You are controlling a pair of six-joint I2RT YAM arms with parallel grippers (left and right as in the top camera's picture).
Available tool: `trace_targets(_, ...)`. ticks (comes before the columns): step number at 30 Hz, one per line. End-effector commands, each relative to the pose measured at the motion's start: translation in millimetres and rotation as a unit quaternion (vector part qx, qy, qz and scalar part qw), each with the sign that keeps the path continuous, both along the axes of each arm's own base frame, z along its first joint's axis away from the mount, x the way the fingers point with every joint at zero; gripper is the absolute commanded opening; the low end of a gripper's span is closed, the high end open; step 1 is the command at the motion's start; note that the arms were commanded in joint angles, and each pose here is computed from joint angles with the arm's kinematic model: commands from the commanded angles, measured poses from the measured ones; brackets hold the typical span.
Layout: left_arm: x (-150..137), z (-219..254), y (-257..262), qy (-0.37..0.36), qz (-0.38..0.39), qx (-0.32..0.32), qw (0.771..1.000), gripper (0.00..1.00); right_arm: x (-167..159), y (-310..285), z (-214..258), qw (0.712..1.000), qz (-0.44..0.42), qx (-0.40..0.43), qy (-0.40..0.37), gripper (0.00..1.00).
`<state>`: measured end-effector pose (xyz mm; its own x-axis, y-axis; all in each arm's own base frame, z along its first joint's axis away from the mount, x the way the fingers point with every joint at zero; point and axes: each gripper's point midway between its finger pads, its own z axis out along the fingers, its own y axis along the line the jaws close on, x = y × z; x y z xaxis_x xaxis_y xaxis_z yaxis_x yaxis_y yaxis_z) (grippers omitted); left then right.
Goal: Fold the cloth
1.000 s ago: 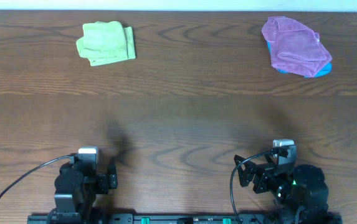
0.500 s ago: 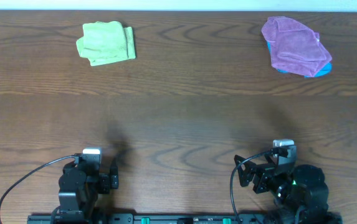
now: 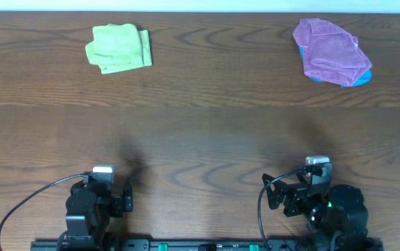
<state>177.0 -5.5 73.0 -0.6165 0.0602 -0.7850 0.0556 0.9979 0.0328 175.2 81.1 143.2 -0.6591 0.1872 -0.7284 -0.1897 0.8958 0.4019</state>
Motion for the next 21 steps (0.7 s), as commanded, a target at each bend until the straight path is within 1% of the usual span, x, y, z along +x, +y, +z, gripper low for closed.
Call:
trace_targets(1, -5.5, -19.0, 2.1, 0.027, 0.000, 0.008, 1.000, 0.95, 1.5, -4.0, -0.6, 1.000, -0.014, 0.002, 0.001, 0.99)
trace_targets(4, -5.5, -19.0, 2.1, 0.027, 0.000, 0.008, 1.000, 0.96, 2.5, -7.2, -1.3, 1.000, -0.022, -0.004, 0.000, 0.99)
trace_targets(7, -5.5, -18.8, 2.1, 0.026, 0.000, 0.008, 1.000, 0.95, 10.6, -27.9, 0.2, 0.996, -0.079, -0.028, -0.013, 0.99)
trace_targets(11, -5.5, -19.0, 2.1, 0.027, 0.000, 0.008, 1.000, 0.95, 16.2, -61.7, -4.6, 0.984, -0.156, -0.079, -0.025, 0.99)
trace_targets(13, -5.5, -18.8, 2.1, 0.026, 0.000, 0.008, 1.000, 0.95, 15.7, -68.7, -8.0, 0.981, -0.149, -0.118, -0.039, 0.99)
trace_targets(15, -5.5, -19.0, 2.1, 0.027, 0.000, 0.008, 1.000, 0.95, 14.8, -72.6, -13.6, 0.979, -0.144, -0.138, -0.046, 0.99)
trace_targets(21, -5.5, -19.0, 2.1, 0.027, 0.000, 0.008, 1.000, 0.95, 12.8, -86.9, -34.2, 0.972, -0.164, -0.163, -0.052, 0.99)
